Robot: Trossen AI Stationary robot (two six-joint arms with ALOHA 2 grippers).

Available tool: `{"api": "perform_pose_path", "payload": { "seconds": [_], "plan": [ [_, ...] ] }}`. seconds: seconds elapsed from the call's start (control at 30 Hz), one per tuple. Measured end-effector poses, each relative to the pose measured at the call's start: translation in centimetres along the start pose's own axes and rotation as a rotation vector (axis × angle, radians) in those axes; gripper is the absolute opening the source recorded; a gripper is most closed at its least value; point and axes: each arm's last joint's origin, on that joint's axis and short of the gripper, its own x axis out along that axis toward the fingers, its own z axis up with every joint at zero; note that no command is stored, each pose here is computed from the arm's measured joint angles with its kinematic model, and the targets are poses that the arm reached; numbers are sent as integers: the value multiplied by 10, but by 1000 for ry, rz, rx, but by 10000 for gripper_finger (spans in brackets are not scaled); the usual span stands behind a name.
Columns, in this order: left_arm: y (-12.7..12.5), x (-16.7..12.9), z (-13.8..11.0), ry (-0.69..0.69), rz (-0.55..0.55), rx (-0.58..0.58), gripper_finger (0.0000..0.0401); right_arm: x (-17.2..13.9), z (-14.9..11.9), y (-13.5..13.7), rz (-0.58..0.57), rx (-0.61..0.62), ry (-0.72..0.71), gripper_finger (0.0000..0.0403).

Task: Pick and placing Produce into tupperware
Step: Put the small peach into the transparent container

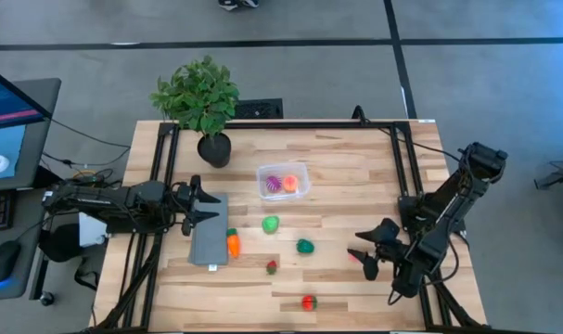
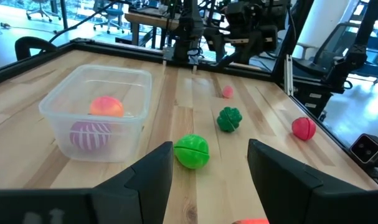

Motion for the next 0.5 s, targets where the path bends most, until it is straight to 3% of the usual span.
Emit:
{"api": "perform_pose_path", "payload": {
  "seconds": [0.5],
  "plan": [
    [0, 0, 0, 0, 2, -26, 197, -10, -11, 0, 36, -7, 171, 326]
  ]
}}
